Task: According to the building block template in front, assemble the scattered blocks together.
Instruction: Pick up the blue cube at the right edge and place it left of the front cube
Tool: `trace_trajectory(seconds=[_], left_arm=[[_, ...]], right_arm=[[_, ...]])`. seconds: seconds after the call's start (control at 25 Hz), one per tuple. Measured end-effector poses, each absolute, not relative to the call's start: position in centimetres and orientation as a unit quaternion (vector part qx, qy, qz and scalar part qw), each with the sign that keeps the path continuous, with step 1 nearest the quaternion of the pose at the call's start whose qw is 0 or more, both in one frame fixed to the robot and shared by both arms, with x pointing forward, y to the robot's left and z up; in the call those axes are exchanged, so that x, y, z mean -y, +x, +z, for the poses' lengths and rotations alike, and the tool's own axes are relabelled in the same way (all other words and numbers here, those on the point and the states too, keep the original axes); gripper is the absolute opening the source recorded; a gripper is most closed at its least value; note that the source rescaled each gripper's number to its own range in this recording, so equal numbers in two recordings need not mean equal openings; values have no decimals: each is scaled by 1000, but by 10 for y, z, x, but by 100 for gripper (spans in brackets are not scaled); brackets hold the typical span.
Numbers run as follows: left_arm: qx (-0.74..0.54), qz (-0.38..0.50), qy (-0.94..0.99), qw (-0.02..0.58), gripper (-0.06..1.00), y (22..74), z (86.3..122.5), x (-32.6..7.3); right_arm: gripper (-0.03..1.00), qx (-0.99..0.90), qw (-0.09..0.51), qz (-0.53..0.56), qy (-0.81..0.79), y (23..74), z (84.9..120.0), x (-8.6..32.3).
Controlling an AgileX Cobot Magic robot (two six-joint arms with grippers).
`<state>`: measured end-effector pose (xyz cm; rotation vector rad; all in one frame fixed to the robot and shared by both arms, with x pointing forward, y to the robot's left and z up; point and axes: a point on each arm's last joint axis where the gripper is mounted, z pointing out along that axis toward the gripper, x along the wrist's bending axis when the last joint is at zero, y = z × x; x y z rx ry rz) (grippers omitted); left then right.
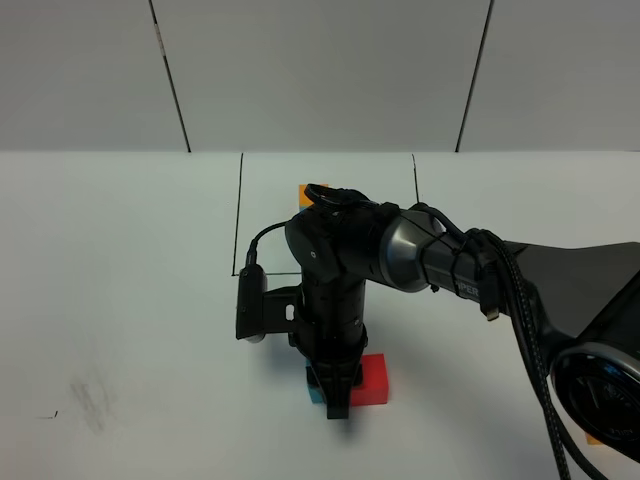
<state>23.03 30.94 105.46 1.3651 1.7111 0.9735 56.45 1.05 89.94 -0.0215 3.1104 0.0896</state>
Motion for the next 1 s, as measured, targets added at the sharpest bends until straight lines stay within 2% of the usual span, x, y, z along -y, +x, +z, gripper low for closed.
trace_trajectory(seconds=[0.4,1.0], left_arm=[[-665,378,531,364,82,230,1055,-309],[-665,378,531,364,82,230,1055,-309]], right_arm=[[1,-999,-3,48,11,565,900,-10],[1,-998,4,55,11,567,900,-11]])
